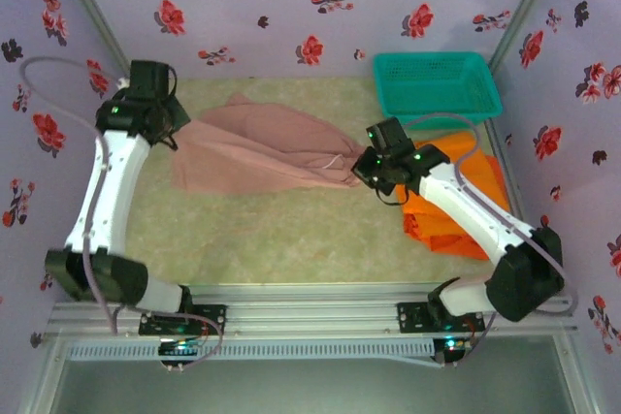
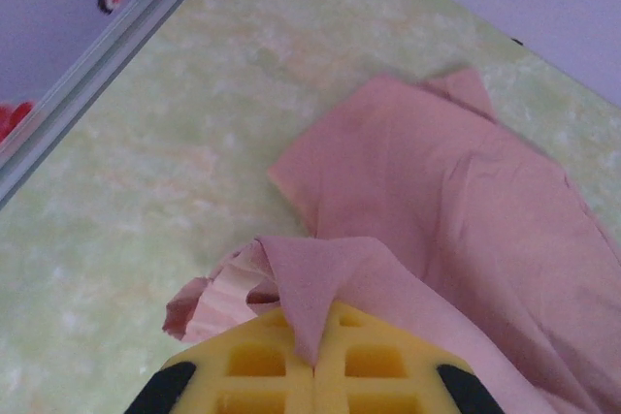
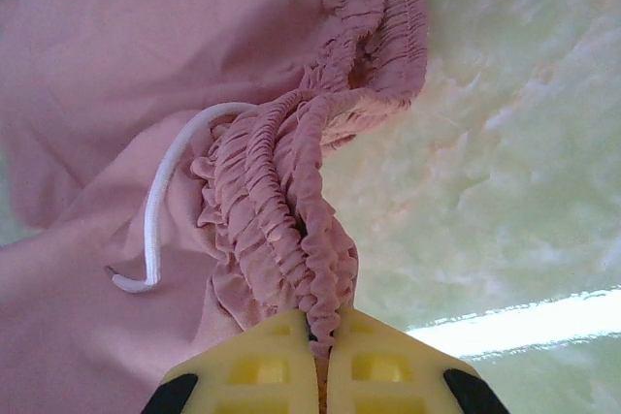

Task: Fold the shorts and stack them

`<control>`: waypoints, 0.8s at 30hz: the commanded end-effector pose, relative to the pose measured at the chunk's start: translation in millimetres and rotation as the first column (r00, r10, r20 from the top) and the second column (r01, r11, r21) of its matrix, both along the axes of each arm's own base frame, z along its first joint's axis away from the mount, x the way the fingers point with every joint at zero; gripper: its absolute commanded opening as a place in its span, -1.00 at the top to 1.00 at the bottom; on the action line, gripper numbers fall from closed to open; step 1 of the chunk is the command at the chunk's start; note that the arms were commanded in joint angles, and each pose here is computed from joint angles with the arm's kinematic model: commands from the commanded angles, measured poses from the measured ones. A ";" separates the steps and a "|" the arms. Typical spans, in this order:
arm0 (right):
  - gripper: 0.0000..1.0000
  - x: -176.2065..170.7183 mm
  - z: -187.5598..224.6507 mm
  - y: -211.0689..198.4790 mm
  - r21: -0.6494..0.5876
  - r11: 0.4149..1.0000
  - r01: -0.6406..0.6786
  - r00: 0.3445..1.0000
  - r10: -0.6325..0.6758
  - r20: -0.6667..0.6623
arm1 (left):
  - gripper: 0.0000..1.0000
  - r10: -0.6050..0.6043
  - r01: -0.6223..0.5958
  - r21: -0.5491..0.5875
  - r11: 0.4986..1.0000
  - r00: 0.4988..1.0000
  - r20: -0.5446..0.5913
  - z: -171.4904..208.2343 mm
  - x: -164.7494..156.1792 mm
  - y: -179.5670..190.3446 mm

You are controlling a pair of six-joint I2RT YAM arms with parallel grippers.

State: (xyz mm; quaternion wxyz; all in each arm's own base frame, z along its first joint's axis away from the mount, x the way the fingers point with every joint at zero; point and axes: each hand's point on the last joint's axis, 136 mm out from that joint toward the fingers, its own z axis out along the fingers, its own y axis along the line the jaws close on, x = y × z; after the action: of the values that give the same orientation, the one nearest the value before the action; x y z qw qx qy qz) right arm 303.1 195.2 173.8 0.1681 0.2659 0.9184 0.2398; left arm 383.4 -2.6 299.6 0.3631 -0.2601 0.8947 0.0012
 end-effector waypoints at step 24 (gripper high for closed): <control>0.41 125.4 -45.8 -13.6 0.294 0.811 0.505 0.863 -0.466 -0.196 | 0.96 -0.039 0.038 0.039 0.999 0.999 0.023 -87.5 223.3 -26.3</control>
State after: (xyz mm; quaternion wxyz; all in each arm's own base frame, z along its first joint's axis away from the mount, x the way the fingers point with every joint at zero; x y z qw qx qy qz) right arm 403.3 182.6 114.4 0.1093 0.4993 0.8079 0.2933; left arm 586.8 -30.9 212.7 0.3550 -0.2260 0.9070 0.0167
